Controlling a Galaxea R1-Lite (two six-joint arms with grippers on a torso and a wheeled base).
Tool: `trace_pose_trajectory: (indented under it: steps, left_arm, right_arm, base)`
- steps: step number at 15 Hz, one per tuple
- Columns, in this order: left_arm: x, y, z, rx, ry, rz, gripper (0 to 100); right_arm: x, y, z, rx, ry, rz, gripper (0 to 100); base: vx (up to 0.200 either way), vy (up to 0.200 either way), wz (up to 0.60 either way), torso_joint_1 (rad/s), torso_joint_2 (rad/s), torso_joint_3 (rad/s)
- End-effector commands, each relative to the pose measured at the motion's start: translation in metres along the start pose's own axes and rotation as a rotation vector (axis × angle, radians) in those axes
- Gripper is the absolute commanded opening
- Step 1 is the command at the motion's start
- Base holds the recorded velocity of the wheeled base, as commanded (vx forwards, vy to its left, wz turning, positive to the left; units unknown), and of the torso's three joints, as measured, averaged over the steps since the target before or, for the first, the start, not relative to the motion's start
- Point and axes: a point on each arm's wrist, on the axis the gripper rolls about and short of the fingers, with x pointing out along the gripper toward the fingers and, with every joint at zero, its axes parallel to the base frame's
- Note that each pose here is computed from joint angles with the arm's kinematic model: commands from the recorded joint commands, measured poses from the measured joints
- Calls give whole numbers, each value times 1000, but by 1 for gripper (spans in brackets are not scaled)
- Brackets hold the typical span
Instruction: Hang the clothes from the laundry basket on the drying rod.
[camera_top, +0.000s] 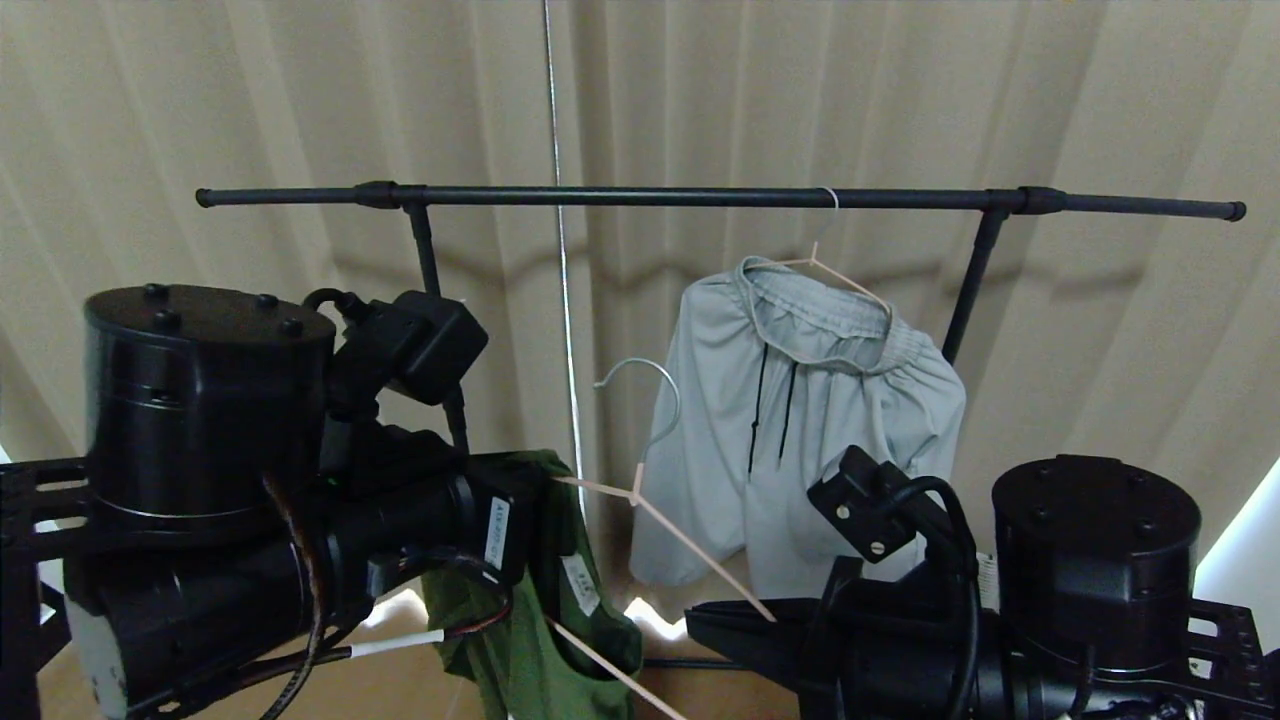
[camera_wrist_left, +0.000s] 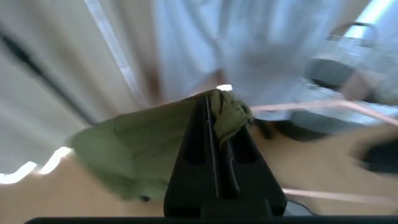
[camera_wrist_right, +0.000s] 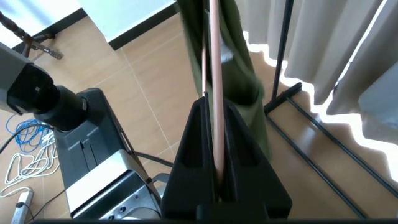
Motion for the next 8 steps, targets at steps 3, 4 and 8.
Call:
trace_pose_trajectory:
  steps: [3, 4, 8]
  left_arm:
    - [-16, -10, 5, 15, -42, -112, 0]
    - [-18, -13, 5, 20, -44, -133, 0]
    - [-17, -15, -1, 25, -46, -144, 0]
  right_arm:
    - [1, 1, 2, -7, -5, 1, 0]
    - [0, 1, 2, -17, -5, 1, 0]
    - [-2, 1, 4, -40, -16, 3, 0]
  base:
    - [0, 0, 0, 0, 0, 0]
    - [0, 0, 0, 0, 0, 0]
    - [0, 0, 0, 0, 0, 0]
